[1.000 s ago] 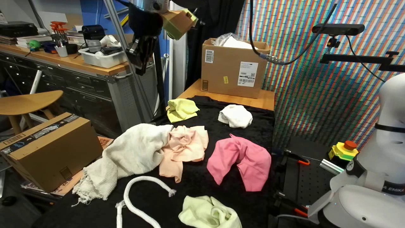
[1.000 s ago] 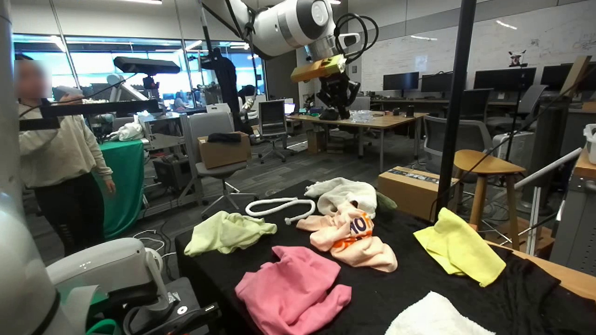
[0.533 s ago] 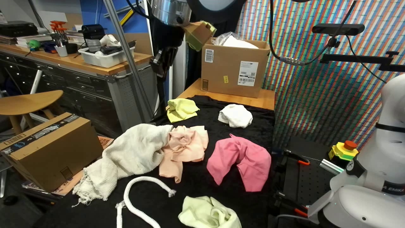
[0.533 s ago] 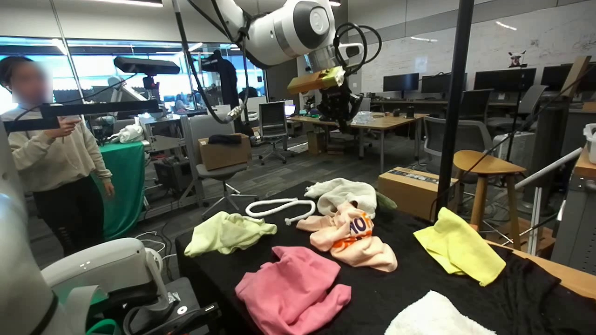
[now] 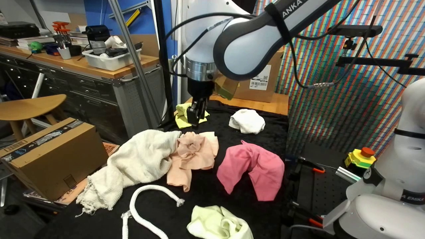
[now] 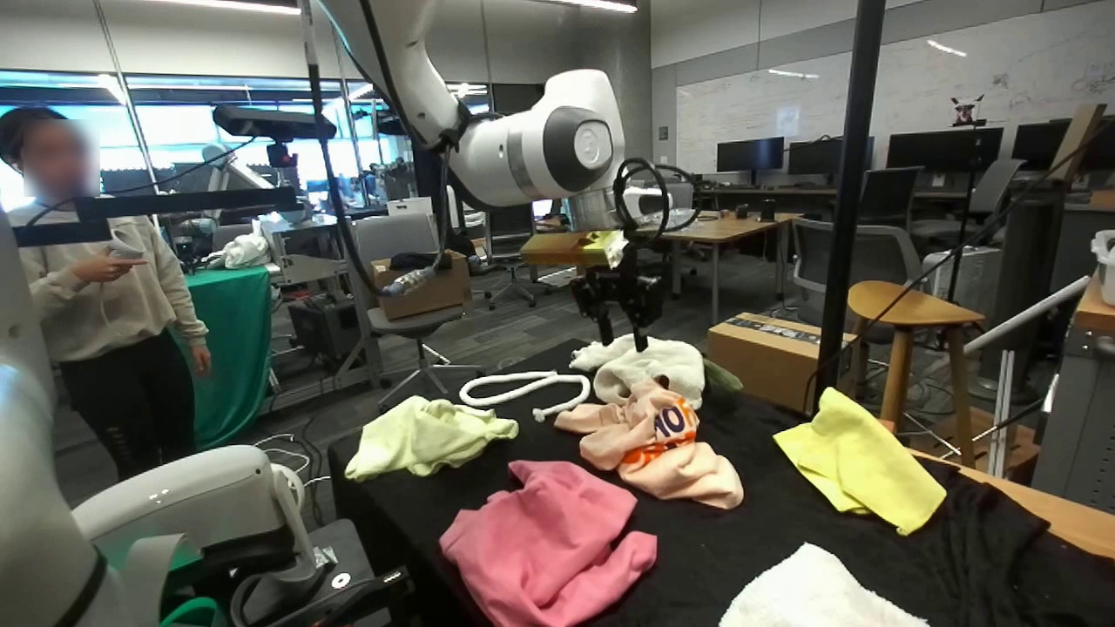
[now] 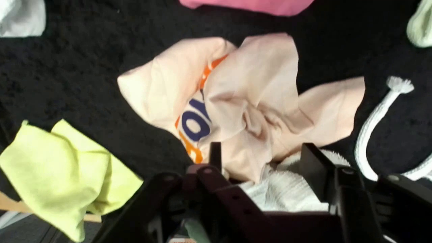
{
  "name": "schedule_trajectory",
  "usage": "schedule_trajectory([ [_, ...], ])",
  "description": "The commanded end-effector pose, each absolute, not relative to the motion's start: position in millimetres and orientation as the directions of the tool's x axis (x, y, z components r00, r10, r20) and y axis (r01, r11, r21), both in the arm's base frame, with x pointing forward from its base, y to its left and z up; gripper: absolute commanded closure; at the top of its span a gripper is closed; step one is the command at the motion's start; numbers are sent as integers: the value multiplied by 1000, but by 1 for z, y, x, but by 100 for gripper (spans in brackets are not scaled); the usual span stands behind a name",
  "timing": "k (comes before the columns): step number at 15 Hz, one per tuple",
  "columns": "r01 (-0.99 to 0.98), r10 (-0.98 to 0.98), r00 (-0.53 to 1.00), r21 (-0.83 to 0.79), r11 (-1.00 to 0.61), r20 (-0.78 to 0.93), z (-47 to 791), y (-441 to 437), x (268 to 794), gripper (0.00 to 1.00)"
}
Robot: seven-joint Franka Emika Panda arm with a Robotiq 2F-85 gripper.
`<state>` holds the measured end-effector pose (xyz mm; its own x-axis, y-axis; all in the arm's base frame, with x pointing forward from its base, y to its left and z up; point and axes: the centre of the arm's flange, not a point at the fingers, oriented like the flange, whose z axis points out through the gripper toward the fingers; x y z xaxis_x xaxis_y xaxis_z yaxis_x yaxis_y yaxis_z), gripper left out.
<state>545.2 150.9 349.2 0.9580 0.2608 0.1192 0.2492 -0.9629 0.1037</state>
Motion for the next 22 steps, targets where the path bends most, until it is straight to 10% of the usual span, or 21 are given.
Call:
schedule_trajectory([
  [1,220,221,975,41,-975,31,319,156,523,8],
  [22,-24,29,874,-102,-994,-485,231,263,482,0],
])
